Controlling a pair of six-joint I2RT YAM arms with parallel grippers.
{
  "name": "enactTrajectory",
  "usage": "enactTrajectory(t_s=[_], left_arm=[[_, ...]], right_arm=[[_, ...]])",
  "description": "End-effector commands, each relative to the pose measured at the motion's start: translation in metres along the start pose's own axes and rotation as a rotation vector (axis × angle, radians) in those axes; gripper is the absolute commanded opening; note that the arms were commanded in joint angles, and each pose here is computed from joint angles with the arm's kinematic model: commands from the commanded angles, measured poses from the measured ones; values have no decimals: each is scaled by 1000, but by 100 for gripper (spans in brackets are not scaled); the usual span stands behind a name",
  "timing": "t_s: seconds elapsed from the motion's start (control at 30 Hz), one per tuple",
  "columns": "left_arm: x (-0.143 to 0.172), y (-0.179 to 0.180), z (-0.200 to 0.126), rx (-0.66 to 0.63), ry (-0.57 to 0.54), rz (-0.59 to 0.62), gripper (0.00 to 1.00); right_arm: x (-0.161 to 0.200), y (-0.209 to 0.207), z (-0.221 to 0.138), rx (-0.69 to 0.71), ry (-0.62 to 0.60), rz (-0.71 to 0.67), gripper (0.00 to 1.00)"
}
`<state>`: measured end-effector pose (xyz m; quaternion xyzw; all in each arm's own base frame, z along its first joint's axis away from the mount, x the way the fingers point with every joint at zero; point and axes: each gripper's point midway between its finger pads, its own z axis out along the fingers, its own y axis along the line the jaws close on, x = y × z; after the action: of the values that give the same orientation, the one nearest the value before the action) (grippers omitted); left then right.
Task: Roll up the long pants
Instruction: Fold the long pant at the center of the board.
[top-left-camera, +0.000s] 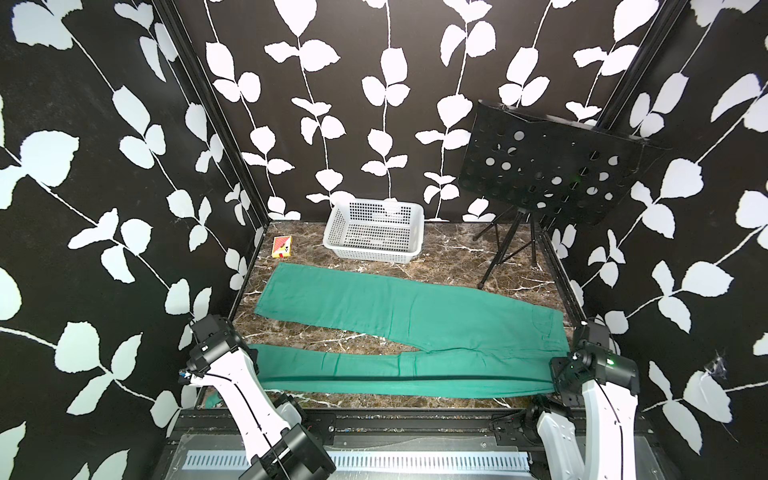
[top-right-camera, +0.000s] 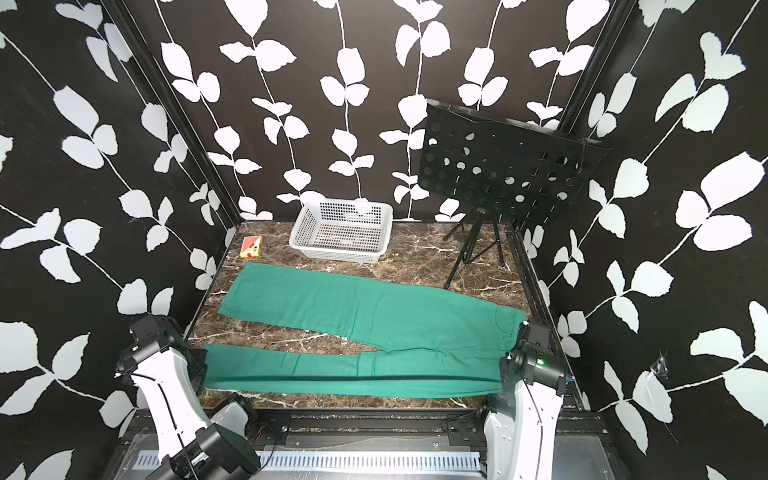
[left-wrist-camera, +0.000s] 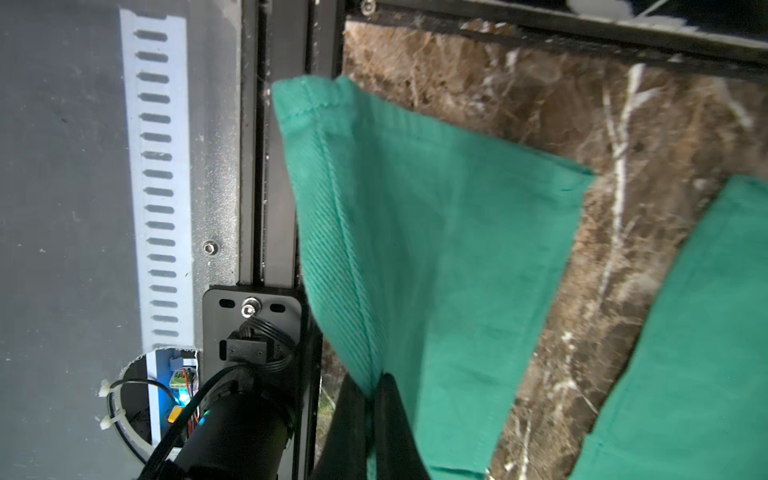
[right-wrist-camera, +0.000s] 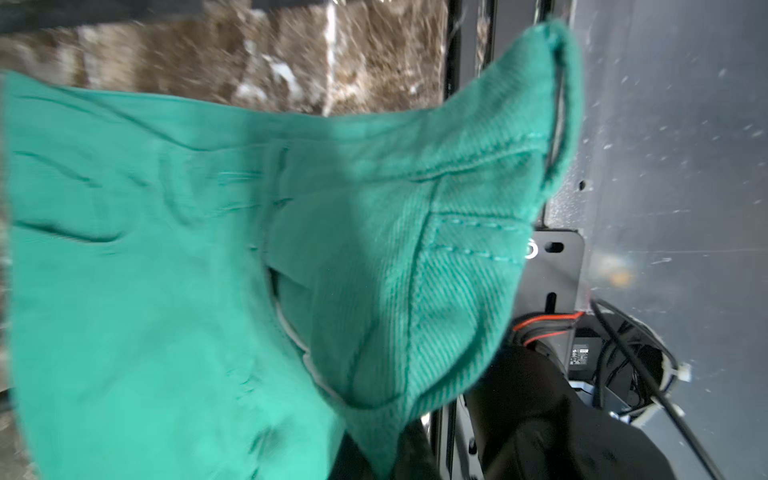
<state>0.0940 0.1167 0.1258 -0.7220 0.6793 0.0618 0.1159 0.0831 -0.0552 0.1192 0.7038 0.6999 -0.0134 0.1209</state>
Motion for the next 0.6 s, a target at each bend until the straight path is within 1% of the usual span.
enactTrajectory(t_s=[0.0,0.07,0.13,0.23,0.33,0.4,0.57], left_arm=[[-33,-25,-21,99,-136,19,0],[-36,-44,-26,175,-136,51,0],[-38,-65,-31,237,-142,99,0],[-40,-96,-37,310,-169,164,0],[-35,-128,-36,403,-142,194,0],[-30,-147,-34,418,-127,233,0],[-19,-196,-45,454,-146,333,0]], right_arm=[[-39,12,-27,-44,-199,-7,0],[-38,29,-27,-105,-182,-32,0],[-34,49,-21,-165,-140,-57,0],[-35,63,-14,-175,-125,-73,0],[-35,80,-7,-194,-103,-111,0],[-35,91,-1,-199,-84,-123,0],[-37,120,5,-240,-61,-136,0]])
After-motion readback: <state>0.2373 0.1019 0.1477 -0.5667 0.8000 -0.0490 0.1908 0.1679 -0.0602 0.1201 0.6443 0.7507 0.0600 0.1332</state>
